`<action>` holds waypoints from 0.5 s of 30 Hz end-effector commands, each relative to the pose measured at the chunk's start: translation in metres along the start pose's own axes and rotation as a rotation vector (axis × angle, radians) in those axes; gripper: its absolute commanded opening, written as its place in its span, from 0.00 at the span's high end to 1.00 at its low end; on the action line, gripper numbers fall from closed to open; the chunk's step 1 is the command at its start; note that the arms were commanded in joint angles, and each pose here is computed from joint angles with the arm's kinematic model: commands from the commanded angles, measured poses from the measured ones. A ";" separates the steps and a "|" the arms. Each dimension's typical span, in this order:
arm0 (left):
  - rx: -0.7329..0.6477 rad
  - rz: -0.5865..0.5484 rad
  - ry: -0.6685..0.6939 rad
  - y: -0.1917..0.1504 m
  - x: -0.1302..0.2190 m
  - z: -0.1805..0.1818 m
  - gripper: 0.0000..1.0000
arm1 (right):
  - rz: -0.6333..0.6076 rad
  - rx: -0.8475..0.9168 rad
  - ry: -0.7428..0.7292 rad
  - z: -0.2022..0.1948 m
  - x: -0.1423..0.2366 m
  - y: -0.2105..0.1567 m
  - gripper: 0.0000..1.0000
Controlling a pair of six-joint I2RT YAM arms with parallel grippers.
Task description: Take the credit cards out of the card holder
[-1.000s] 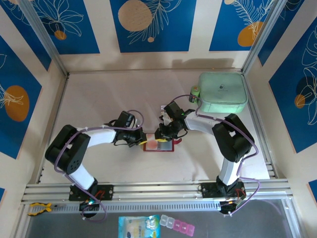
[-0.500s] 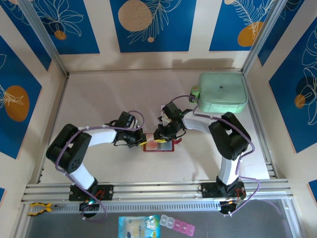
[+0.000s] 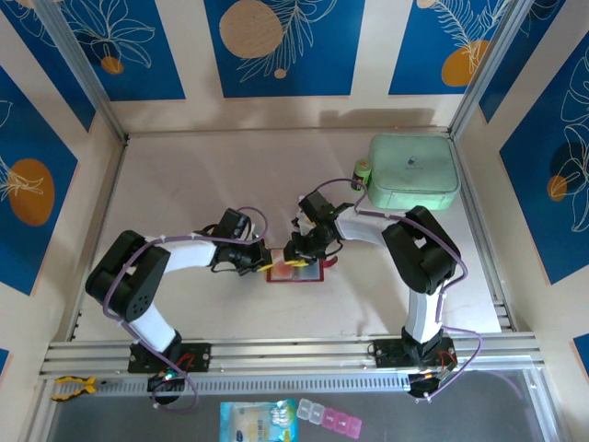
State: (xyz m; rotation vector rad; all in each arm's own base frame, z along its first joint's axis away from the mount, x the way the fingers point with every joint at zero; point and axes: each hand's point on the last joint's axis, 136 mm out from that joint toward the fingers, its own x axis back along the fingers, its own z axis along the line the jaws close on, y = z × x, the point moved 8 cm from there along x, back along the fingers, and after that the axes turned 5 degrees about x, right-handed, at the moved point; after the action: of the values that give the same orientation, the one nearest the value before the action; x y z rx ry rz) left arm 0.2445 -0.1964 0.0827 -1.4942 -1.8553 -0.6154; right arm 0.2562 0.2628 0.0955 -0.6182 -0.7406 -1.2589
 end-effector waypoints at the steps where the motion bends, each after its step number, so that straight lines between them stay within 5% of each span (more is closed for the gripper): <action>1: 0.032 0.019 0.029 -0.006 0.001 0.011 1.00 | 0.027 0.000 0.037 0.007 -0.006 0.002 0.75; 15: 0.035 0.016 0.029 -0.006 0.002 0.011 1.00 | 0.055 -0.013 0.059 0.004 -0.014 0.001 0.77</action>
State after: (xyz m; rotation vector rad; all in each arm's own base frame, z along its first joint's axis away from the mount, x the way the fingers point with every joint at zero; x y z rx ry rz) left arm 0.2432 -0.1955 0.0827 -1.4945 -1.8589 -0.6154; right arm 0.2572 0.2710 0.0894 -0.5936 -0.6849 -1.2494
